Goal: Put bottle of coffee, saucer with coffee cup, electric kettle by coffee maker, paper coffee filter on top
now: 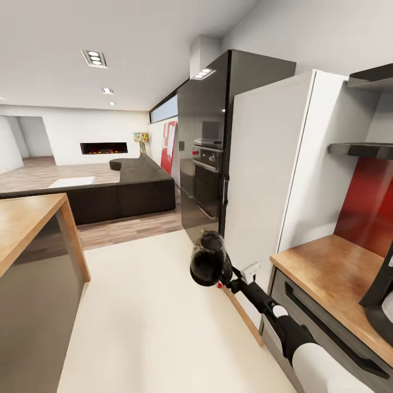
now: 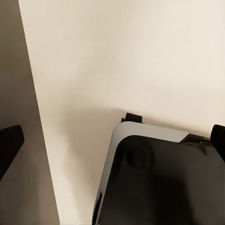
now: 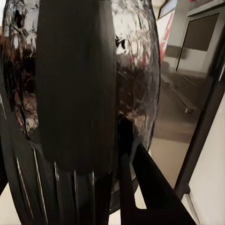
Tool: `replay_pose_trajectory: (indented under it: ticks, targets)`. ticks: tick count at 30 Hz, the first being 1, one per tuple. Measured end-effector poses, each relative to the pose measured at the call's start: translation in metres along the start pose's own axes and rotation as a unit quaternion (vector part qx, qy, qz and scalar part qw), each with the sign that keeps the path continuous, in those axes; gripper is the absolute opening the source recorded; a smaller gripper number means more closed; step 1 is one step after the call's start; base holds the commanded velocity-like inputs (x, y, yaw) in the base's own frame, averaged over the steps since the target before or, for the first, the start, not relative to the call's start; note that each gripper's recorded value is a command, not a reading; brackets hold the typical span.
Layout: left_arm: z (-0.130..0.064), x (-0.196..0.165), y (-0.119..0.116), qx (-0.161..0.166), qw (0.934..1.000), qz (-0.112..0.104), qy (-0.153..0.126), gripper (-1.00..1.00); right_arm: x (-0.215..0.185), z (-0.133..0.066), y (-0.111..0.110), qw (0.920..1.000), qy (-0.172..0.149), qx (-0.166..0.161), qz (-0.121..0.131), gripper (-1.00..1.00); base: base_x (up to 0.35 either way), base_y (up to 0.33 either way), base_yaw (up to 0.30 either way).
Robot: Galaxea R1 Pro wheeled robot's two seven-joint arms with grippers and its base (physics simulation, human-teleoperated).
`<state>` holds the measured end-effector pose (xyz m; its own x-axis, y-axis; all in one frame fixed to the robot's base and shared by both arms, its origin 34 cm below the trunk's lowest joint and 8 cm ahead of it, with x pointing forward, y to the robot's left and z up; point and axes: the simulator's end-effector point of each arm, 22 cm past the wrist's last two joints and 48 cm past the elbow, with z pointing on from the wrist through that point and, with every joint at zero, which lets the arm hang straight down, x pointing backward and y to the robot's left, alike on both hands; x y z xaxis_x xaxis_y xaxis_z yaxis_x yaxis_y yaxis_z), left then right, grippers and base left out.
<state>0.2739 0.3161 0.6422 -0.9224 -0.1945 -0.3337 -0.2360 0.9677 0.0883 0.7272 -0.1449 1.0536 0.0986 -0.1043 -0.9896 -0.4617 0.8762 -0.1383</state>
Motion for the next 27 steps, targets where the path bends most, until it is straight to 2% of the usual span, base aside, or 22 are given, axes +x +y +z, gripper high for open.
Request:
replay_pose_trajectory:
  ticks: [5, 7, 10, 13, 15, 19, 22, 25, 27]
  targets:
    - [0.000, 0.000, 0.000, 0.001, 1.0000, 0.001, 0.000, 1.00, -0.027, 0.007, -0.011, 0.9997, -0.022, 0.012, -0.007, -1.00, 0.000, 0.000, 0.000]
    - [0.000, 0.000, -0.001, 0.001, 1.0000, 0.002, 0.000, 1.00, -0.041, 0.012, -0.020, 0.9996, -0.019, 0.017, -0.008, -1.00, 0.000, 0.000, 0.000]
    - [0.000, 0.000, -0.001, 0.001, 1.0000, 0.002, 0.000, 1.00, -0.057, 0.016, -0.037, 0.9994, -0.011, 0.034, -0.002, -1.00, 0.000, 0.000, 0.000]
    - [0.000, 0.000, -0.002, 0.002, 1.0000, 0.002, 0.000, 1.00, -0.062, 0.008, -0.072, 0.9965, -0.002, 0.079, 0.025, -1.00, 0.000, 0.000, 0.000]
    - [0.000, 0.000, -0.002, 0.002, 1.0000, 0.002, 0.000, 1.00, -0.061, 0.001, -0.094, 0.9924, -0.001, 0.116, 0.041, -1.00, 0.000, 0.000, 0.000]
    - [0.000, 0.000, -0.002, 0.002, 1.0000, 0.002, 0.000, 1.00, -0.050, -0.006, -0.114, 0.9846, 0.009, 0.168, 0.050, -1.00, 0.000, 0.000, 0.000]
    - [0.000, 0.001, -0.002, 0.002, 1.0000, 0.002, 0.001, 1.00, -0.022, -0.014, -0.121, 0.9765, 0.037, 0.202, 0.064, -1.00, 0.000, 0.000, 0.000]
    - [0.000, 0.001, -0.002, 0.002, 1.0000, 0.002, 0.001, 1.00, 0.013, -0.026, -0.124, 0.9640, 0.067, 0.245, 0.080, -1.00, 0.000, 0.000, 0.000]
    - [0.000, 0.001, -0.002, 0.002, 1.0000, 0.002, 0.001, 1.00, 0.016, -0.027, -0.121, 0.9604, 0.063, 0.259, 0.082, -1.00, 0.000, 0.000, 0.000]
